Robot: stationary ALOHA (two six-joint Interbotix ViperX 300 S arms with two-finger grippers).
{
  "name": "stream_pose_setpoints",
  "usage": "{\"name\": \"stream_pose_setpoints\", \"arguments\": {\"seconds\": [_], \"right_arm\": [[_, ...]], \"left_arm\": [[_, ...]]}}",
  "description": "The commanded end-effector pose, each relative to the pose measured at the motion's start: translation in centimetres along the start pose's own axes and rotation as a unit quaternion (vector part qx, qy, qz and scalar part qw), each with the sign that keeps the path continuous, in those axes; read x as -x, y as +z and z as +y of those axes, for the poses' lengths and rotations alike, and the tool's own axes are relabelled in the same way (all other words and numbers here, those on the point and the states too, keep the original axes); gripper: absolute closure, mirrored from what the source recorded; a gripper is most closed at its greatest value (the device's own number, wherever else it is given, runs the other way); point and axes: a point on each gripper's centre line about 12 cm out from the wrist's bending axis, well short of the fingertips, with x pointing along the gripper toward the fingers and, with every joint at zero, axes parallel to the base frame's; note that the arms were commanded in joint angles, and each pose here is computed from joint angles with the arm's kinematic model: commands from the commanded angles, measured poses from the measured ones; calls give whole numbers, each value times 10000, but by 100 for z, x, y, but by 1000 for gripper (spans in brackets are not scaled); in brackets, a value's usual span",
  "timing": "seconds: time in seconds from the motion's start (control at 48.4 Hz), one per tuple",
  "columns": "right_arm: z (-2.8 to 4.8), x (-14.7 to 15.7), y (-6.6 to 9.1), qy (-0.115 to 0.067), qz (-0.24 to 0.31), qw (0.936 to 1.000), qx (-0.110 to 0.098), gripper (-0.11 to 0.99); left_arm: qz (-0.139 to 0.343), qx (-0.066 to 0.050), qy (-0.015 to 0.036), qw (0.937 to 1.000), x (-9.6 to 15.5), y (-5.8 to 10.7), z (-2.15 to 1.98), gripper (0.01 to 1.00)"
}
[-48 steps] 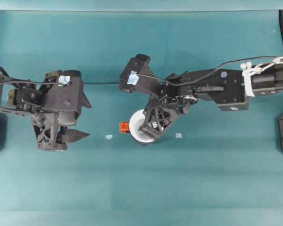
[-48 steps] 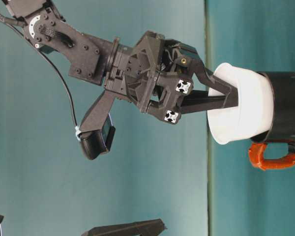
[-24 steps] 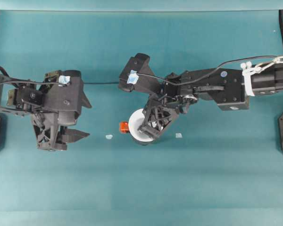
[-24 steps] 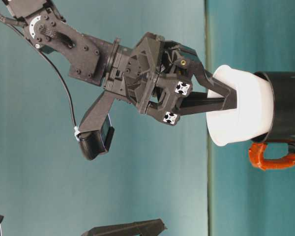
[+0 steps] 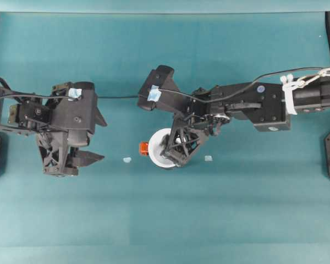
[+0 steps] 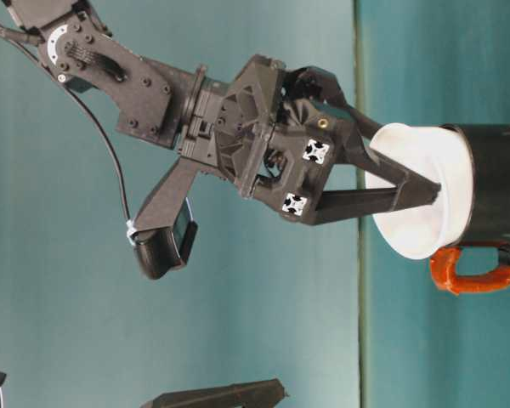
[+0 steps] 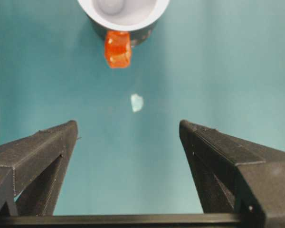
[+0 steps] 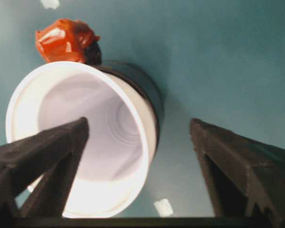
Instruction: Put the paper cup into the moved red handle cup holder.
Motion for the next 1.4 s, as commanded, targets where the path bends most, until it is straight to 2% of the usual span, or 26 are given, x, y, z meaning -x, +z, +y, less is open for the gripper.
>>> {"name": "stream_pose_setpoints", "arguments": {"seconds": [0.0, 0.041, 0.062, 0.227, 0.351, 0.723, 0.868, 0.95, 1.054, 1.219, 1.384], "right_arm": [[66, 92, 66, 85, -171, 9998, 30, 64], [68, 95, 71, 88, -178, 9998, 30, -10], [68, 89, 69, 90, -169, 9998, 24, -14], [102, 162, 142, 126, -262, 9996, 64, 4], [128, 331, 220, 101, -338, 9993, 147, 4], [235, 1239, 494, 101, -750, 9965, 366, 4], [291, 1488, 533, 186, -985, 9935, 536, 5], [330, 1568, 519, 231, -1063, 9915, 717, 5], [363, 1603, 488, 242, -1089, 9894, 927, 5], [401, 1610, 448, 256, -1090, 9873, 1125, 5], [430, 1680, 407, 306, -1239, 9817, 1413, 5]], "left_arm": [[-169, 31, 2, 9999, 71, 74, -5, 53], [-161, 54, 2, 9999, 68, 69, -5, 53], [-154, 69, 1, 9999, 65, 63, -5, 53], [-169, 77, 1, 9998, 70, 66, -5, 53], [-169, 84, 1, 9998, 70, 66, -5, 53], [-154, 71, -4, 9999, 69, 55, -10, 53], [-192, 77, 2, 9998, 104, 41, -5, 53], [-215, 85, 2, 9997, 125, 32, -5, 53], [-246, 86, 3, 9997, 152, 20, -5, 53], [-253, 86, 3, 9996, 161, 13, -5, 53], [-299, 86, 4, 9995, 190, 20, -4, 53]]}}
